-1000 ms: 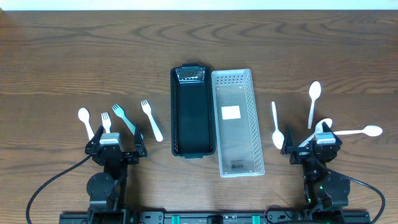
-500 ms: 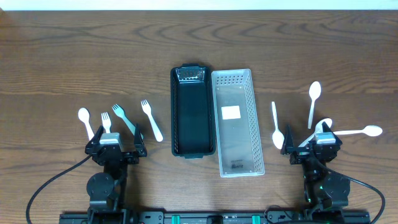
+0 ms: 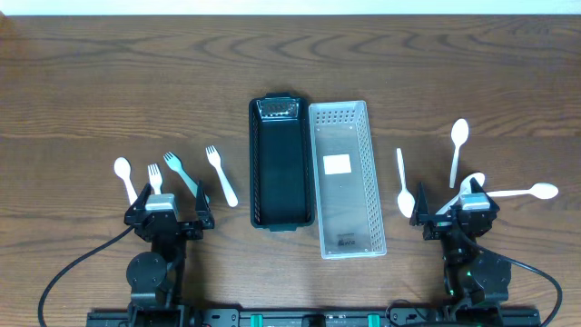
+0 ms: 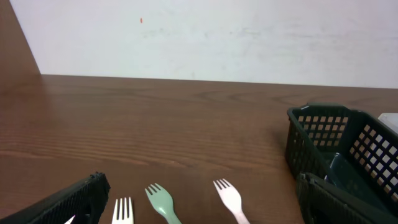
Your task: Pack container
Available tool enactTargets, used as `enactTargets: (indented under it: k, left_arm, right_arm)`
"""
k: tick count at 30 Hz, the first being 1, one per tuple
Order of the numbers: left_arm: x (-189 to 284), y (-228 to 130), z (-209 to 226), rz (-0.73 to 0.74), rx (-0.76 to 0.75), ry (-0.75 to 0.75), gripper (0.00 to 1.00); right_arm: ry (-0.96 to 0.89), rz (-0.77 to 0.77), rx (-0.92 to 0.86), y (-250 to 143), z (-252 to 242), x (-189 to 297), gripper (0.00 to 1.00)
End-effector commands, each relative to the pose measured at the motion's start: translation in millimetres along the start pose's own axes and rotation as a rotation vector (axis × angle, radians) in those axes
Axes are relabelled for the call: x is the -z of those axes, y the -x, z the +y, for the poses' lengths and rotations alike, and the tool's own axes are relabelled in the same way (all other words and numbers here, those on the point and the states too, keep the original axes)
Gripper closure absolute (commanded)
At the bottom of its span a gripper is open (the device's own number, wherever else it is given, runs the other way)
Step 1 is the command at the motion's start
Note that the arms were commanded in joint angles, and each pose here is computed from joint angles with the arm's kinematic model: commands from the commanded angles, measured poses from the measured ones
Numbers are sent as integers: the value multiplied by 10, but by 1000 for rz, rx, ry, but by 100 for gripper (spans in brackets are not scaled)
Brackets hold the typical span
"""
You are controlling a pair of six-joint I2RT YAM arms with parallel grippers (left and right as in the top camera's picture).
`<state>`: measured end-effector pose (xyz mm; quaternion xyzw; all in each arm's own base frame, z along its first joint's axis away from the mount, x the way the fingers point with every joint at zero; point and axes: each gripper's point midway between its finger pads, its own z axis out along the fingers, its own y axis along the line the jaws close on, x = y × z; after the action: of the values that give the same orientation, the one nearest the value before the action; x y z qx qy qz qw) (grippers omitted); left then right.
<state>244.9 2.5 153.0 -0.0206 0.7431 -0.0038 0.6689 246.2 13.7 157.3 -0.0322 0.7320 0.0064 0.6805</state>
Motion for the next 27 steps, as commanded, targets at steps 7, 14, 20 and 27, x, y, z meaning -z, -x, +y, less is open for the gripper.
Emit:
enactTargets:
  k: [7,14,20,27]
  left_arm:
    - [-7,-171,34,52,-2,18,2]
    - [-7,-171,34,52,-2,18,2]
    - [-7,-171,34,52,-2,18,2]
    - [-7,-168,35,51,3,18,2]
  right_arm:
    - [1,1,8,-7,-4,2,1]
    - [-30,1,110,-3,-57,3,1]
    - [-29,2,117,-4,-56,3,1]
    - [-20,-3,115,6,-39,2,1]
